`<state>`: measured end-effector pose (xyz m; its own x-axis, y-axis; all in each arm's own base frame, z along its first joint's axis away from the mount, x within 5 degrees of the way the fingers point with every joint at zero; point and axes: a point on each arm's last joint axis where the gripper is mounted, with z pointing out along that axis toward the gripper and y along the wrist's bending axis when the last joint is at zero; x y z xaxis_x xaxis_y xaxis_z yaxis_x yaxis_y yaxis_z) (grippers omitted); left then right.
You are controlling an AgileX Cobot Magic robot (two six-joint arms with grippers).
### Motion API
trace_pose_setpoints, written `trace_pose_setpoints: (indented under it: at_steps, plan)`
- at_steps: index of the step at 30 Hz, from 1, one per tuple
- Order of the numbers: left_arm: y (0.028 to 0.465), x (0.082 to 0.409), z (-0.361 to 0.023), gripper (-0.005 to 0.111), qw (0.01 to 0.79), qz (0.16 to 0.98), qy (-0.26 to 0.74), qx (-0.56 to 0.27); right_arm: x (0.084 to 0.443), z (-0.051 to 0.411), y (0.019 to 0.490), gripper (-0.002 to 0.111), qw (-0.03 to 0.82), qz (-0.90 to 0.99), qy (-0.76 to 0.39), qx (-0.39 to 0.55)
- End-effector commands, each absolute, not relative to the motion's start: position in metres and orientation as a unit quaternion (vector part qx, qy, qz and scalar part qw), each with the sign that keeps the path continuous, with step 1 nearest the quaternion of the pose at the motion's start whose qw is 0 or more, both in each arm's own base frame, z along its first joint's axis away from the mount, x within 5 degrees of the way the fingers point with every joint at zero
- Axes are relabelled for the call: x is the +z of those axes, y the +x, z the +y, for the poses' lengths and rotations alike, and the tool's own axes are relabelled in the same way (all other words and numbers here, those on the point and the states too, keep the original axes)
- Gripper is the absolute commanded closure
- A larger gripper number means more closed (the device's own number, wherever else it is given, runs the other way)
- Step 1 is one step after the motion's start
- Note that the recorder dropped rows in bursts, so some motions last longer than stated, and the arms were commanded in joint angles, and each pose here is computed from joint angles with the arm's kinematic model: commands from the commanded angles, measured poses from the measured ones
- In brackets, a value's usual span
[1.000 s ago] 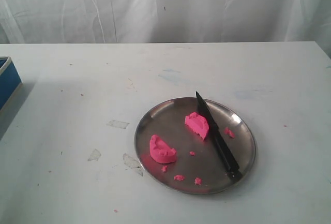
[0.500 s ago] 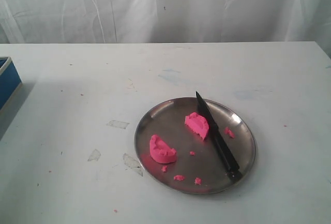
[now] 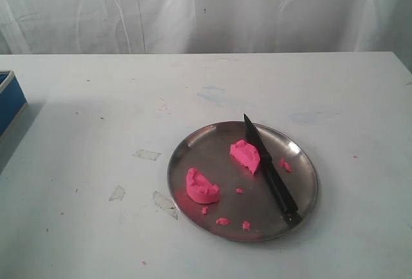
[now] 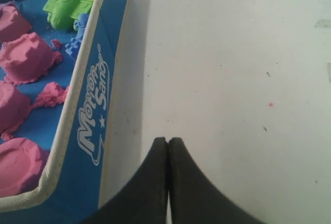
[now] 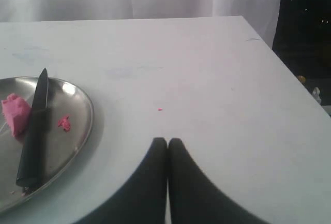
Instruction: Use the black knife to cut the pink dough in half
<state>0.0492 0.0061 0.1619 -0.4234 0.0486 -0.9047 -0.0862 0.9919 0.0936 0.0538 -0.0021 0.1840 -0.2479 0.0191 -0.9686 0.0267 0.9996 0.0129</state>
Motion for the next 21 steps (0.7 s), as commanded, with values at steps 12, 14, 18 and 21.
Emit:
trace_pose_setpoints:
  at_steps: [12, 14, 18, 21]
  plan:
    - [0.0488, 0.1603, 0.0059, 0.107, 0.533, 0.843, 0.01, 0.079, 0.183, -0.0023, 0.0537, 0.108, 0.615, 0.789, 0.008, -0.01]
    - [0.0488, 0.1603, 0.0059, 0.107, 0.533, 0.843, 0.01, 0.079, 0.183, -0.0023, 0.0537, 0.108, 0.615, 0.789, 0.008, -0.01]
    - [0.0488, 0.1603, 0.0059, 0.107, 0.533, 0.843, 0.01, 0.079, 0.183, -0.0023, 0.0537, 0.108, 0.615, 0.789, 0.008, -0.01]
    - [0.0488, 0.1603, 0.0059, 0.107, 0.533, 0.843, 0.01, 0.079, 0.183, -0.0023, 0.0537, 0.108, 0.615, 0.789, 0.008, -0.01]
